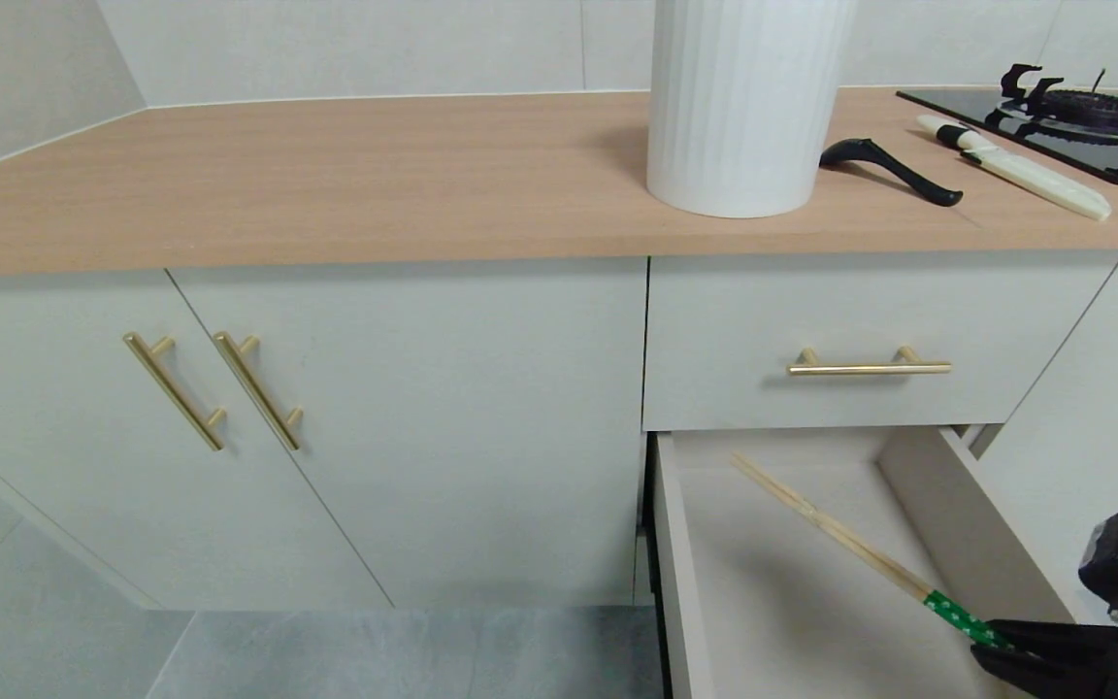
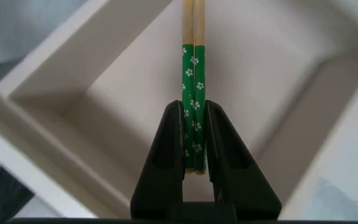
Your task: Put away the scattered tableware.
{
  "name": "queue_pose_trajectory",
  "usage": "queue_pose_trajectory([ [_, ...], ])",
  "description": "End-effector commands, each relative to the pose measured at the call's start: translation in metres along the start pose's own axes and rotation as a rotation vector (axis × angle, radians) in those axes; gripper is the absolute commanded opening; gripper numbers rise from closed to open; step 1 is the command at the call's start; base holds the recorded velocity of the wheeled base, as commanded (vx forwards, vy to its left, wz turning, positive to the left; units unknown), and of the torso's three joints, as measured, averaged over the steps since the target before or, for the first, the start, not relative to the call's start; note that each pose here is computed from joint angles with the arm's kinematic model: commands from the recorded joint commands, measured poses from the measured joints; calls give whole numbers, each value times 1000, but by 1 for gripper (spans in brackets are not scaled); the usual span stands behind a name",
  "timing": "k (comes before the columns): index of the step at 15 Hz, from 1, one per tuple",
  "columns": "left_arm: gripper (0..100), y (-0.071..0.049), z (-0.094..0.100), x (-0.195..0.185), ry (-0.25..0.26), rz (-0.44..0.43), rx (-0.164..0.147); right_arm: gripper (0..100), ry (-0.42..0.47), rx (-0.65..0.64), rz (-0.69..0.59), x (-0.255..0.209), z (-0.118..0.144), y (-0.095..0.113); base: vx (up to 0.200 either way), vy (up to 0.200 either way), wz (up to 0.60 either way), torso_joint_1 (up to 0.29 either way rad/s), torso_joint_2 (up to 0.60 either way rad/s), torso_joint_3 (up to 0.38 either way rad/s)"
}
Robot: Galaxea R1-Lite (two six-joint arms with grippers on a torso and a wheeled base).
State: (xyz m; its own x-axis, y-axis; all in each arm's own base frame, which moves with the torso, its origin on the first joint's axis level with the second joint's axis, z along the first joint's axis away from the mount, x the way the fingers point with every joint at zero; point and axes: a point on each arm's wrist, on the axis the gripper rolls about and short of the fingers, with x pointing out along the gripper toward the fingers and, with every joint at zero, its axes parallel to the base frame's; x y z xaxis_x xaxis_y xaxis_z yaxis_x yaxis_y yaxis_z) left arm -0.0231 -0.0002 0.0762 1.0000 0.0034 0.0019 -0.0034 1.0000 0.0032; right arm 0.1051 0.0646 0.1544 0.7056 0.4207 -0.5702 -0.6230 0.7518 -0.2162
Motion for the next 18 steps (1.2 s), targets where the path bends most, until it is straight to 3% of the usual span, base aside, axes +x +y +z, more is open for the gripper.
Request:
queue_pose_trajectory([
  [1, 100, 0, 0, 0, 0, 0, 0, 0, 125, -28, 64, 23, -9, 9, 0, 0, 0, 0, 0, 0],
  [3, 100, 0, 0, 0, 0, 1, 0, 0, 215, -24, 86, 50, -13, 11, 0, 0, 0, 0, 0, 0],
  [5, 100, 0, 0, 0, 0, 1, 0, 0, 261, 97, 75, 70, -9, 10, 0, 0, 0, 0, 0, 0],
  [10, 100, 0, 0, 0, 2, 1, 0, 0, 239, 304, 29, 90, 13, 2, 0, 0, 0, 0, 0, 0],
  [13, 100, 0, 0, 0, 0, 0, 0, 0, 301, 511, -21, 129, 23, 0, 0, 0, 0, 0, 0, 0],
  [16, 100, 0, 0, 0, 2, 1, 0, 0, 425, 539, -53, 166, 9, 5, 0, 0, 0, 0, 0, 0],
  [18, 100, 0, 0, 0, 0, 0, 0, 0, 445, 566, -58, 181, 6, 9, 0, 0, 0, 0, 0, 0],
])
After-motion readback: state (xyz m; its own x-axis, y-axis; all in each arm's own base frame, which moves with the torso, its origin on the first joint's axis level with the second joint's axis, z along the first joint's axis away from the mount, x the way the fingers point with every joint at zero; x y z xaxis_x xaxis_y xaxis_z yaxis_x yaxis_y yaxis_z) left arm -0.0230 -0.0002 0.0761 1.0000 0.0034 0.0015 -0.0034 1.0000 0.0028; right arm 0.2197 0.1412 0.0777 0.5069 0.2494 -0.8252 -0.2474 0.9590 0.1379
